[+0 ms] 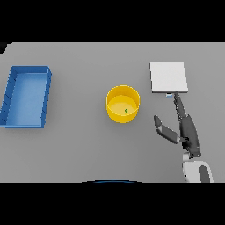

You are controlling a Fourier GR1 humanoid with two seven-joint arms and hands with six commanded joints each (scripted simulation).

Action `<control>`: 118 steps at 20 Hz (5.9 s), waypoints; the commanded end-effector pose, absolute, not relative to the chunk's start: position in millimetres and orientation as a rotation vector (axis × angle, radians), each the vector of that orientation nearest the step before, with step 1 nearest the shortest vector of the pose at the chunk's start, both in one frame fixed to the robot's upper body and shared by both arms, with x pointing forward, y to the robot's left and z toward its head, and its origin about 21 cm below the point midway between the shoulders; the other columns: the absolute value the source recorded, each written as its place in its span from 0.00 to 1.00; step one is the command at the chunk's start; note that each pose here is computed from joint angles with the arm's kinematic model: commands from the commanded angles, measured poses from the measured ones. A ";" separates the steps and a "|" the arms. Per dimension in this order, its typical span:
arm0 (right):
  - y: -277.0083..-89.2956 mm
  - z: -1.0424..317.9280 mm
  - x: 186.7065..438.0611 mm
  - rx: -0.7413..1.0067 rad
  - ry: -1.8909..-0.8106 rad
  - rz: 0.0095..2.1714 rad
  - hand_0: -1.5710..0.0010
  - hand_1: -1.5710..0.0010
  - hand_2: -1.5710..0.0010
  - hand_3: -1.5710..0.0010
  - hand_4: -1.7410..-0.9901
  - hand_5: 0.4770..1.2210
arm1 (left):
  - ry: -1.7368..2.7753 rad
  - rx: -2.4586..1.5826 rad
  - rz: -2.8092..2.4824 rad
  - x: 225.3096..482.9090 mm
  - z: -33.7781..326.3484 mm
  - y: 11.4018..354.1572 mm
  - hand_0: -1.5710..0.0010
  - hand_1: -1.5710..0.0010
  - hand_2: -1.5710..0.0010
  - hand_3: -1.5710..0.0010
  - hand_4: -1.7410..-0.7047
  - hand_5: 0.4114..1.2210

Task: Pick up the red beaker and tilt it to pour out 1 green nut into yellow bowl. Pick up the yellow bowl and place it on the metallic measuring scale.

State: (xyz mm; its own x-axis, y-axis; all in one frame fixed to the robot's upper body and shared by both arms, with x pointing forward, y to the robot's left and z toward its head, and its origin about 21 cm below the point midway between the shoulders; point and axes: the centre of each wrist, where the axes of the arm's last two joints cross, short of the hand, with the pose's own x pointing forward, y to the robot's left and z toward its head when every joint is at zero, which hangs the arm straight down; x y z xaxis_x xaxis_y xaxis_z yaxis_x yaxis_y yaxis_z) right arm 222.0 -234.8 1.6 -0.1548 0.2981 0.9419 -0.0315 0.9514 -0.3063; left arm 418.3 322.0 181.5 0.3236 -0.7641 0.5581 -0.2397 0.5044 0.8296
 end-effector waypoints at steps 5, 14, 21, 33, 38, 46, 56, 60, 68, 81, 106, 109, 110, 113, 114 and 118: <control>-227.8 0.4 221.3 -0.196 -1.709 0.300 1.00 1.00 1.00 1.00 0.70 0.25 | -1.180 0.987 -0.365 376.3 133.6 320.0 0.00 0.00 0.00 0.08 0.00 1.00; -235.7 -2.5 219.1 -0.206 -1.705 0.299 1.00 1.00 1.00 1.00 0.71 0.25 | -1.075 0.967 -0.313 353.9 90.2 322.9 0.00 0.00 0.00 0.01 0.00 0.69; -230.5 -0.4 216.5 -0.212 -1.732 0.301 1.00 1.00 1.00 1.00 0.75 0.25 | -0.981 0.822 -0.518 341.3 106.3 325.3 0.52 0.62 0.61 0.63 0.75 0.41; -226.7 1.7 217.7 -0.269 -1.665 0.382 1.00 1.00 1.00 1.00 0.72 0.25 | -1.060 0.748 -0.514 344.5 113.3 321.7 0.97 0.97 0.97 0.97 0.92 0.32; -224.8 26.1 241.0 -0.225 -1.732 0.642 1.00 1.00 1.00 1.00 0.69 0.31 | -1.067 0.736 -0.512 344.9 107.0 318.1 0.99 0.99 0.99 0.99 0.93 0.36; -212.6 60.1 280.7 -0.398 -1.628 1.285 1.00 1.00 1.00 1.00 0.62 0.26 | -1.061 0.730 -0.521 342.8 108.1 319.7 1.00 1.00 1.00 1.00 0.91 0.37; -176.4 68.8 321.7 -0.326 -1.517 1.712 1.00 1.00 1.00 1.00 0.63 0.28 | -1.076 0.720 -0.526 345.5 109.6 315.5 1.00 1.00 1.00 1.00 0.91 0.38; -160.0 63.8 334.9 -0.277 -1.468 1.799 1.00 1.00 1.00 1.00 0.66 0.28 | -1.071 0.723 -0.525 345.4 110.2 313.7 1.00 1.00 1.00 1.00 0.91 0.38; -146.7 51.3 344.5 -0.253 -1.328 1.908 1.00 1.00 1.00 1.00 0.59 0.26 | -1.077 0.728 -0.536 346.6 110.4 319.8 1.00 1.00 1.00 1.00 0.91 0.40; -134.0 44.7 347.4 -0.280 -1.196 2.030 0.54 0.58 0.60 0.70 0.34 0.72 | -1.078 0.729 -0.529 349.6 113.4 321.2 1.00 1.00 1.00 1.00 0.91 0.39; -160.3 142.7 348.4 -0.390 -1.206 1.969 0.00 0.00 0.01 0.21 0.03 1.00 | -1.094 0.740 -0.529 344.6 124.7 318.7 1.00 1.00 1.00 1.00 0.90 0.38; -170.3 158.4 355.7 -0.452 -1.244 1.974 0.00 0.00 0.00 0.20 0.03 1.00 | -1.105 0.738 -0.534 345.9 125.6 318.3 1.00 1.00 1.00 1.00 0.91 0.39; -175.7 159.7 358.5 -0.481 -1.244 1.969 0.00 0.00 0.00 0.16 0.03 1.00 | -1.104 0.734 -0.532 343.9 124.3 318.7 1.00 1.00 1.00 1.00 0.90 0.40; -192.9 164.6 373.2 -0.568 -1.233 1.908 0.00 0.00 0.00 0.19 0.03 1.00 | -1.097 0.751 -0.528 341.7 124.2 319.8 1.00 1.00 1.00 1.00 0.91 0.40; -199.0 163.8 379.1 -0.589 -1.228 1.883 0.00 0.00 0.00 0.20 0.03 1.00 | -1.087 0.760 -0.525 343.2 127.4 317.6 1.00 1.00 1.00 1.00 0.91 0.40; -225.1 163.2 396.9 -0.620 -1.192 1.789 0.00 0.00 0.00 0.23 0.03 1.00 | -1.077 0.753 -0.528 338.3 130.9 313.2 1.00 1.00 1.00 1.00 0.89 0.42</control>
